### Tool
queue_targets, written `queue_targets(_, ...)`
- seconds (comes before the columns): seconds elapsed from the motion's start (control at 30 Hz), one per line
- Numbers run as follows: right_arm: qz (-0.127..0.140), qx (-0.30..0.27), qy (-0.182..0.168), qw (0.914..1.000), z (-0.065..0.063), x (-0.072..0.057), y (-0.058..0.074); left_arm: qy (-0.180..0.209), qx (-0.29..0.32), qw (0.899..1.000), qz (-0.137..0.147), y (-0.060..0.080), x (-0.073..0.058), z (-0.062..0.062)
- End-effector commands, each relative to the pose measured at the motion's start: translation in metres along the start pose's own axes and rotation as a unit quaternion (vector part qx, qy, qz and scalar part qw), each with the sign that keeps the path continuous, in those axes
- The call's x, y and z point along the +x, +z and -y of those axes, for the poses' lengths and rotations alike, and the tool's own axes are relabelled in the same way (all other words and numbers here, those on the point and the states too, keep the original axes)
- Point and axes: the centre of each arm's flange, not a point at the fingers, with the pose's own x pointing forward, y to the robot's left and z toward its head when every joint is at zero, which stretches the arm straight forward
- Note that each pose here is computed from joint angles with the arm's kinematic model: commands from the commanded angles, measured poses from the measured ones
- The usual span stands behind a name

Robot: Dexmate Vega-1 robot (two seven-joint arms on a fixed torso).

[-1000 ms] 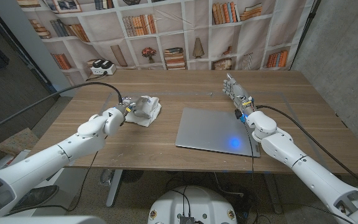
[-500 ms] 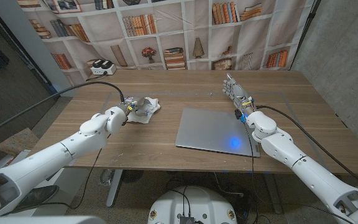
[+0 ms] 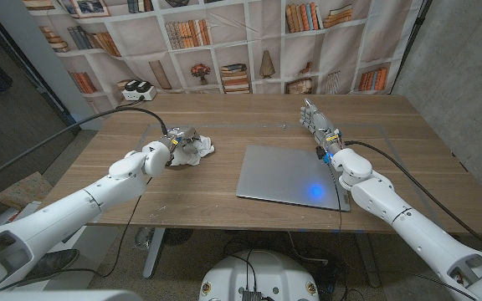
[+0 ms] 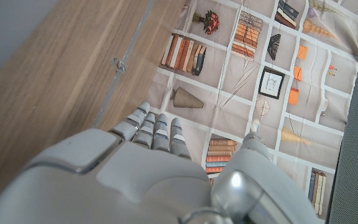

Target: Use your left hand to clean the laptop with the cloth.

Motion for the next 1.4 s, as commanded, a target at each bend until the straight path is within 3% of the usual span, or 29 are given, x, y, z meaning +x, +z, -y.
queue_targets(0.03,0.007,0.004,-0.001,1.0000,0.003,-0.001,0.000,0.034,-0.016,0.999,0.017,0.005,0.000,-0.012)
queue_targets(0.33,0.010,0.009,-0.005,0.9999,0.006,-0.005,0.000,0.050,-0.021,0.998,0.037,0.007,-0.007,-0.029)
queue_targets(1.1,0.013,0.008,-0.001,0.9999,0.007,-0.008,0.001,0.093,0.042,0.995,0.017,0.004,-0.038,-0.095)
queue_targets(1.4,0.014,0.013,-0.010,0.9998,0.009,-0.013,-0.002,0.152,0.034,0.986,0.061,0.009,-0.033,-0.098)
